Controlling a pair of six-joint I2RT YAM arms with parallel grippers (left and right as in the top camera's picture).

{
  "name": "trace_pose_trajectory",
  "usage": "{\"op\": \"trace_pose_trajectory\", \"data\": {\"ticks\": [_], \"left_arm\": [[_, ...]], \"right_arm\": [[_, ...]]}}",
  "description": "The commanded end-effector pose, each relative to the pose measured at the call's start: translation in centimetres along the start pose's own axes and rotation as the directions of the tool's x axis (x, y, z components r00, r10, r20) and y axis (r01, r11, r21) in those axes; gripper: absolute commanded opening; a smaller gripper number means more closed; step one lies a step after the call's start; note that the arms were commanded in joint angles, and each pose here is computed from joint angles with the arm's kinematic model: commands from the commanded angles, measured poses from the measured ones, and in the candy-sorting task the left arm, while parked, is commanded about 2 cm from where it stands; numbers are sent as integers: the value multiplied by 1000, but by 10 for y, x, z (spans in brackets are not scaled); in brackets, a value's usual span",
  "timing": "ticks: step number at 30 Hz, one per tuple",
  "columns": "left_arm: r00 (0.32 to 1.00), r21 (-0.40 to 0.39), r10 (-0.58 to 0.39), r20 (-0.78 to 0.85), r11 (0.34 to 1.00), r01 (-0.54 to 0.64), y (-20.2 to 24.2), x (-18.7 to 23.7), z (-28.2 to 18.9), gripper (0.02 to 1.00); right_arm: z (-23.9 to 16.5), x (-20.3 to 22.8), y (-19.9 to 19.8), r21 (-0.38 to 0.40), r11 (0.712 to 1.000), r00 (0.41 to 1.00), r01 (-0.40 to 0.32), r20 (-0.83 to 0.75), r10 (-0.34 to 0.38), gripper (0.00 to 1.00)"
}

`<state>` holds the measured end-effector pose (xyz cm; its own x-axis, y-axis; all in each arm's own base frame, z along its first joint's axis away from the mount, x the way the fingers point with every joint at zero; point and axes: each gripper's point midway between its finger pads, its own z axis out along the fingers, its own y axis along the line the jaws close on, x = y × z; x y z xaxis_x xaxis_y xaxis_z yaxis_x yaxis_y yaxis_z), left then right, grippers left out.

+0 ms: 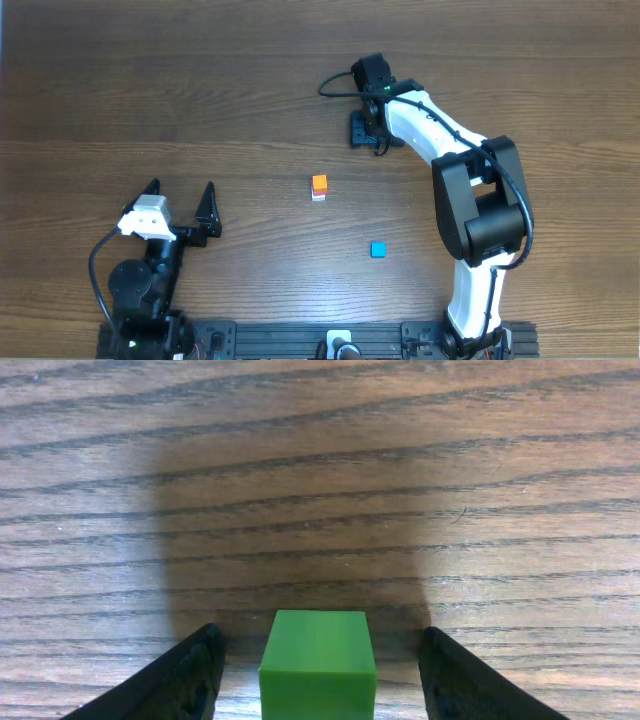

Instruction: Stack Cubes

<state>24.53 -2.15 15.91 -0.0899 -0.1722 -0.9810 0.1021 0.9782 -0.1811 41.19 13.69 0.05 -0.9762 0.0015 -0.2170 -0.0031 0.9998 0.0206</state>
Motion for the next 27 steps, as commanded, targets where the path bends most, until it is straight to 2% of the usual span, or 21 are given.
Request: {"op": "trace_pose_trajectory", "data": {"ticks": [1,23,27], "left_arm": [[1000,-10,11,3,1000,-11,2,1,0,998],[1000,-10,11,3,1000,-11,2,1,0,998],[1000,-10,11,3,1000,-11,2,1,0,1000]], "right_arm": [[6,0,-3,11,1000,1000,8,-10,-8,621],[1,0,-3,6,1000,1000,13,-27,-13,617],[-2,-2,-2,2,1000,1000,13,-23,-13,562]]}}
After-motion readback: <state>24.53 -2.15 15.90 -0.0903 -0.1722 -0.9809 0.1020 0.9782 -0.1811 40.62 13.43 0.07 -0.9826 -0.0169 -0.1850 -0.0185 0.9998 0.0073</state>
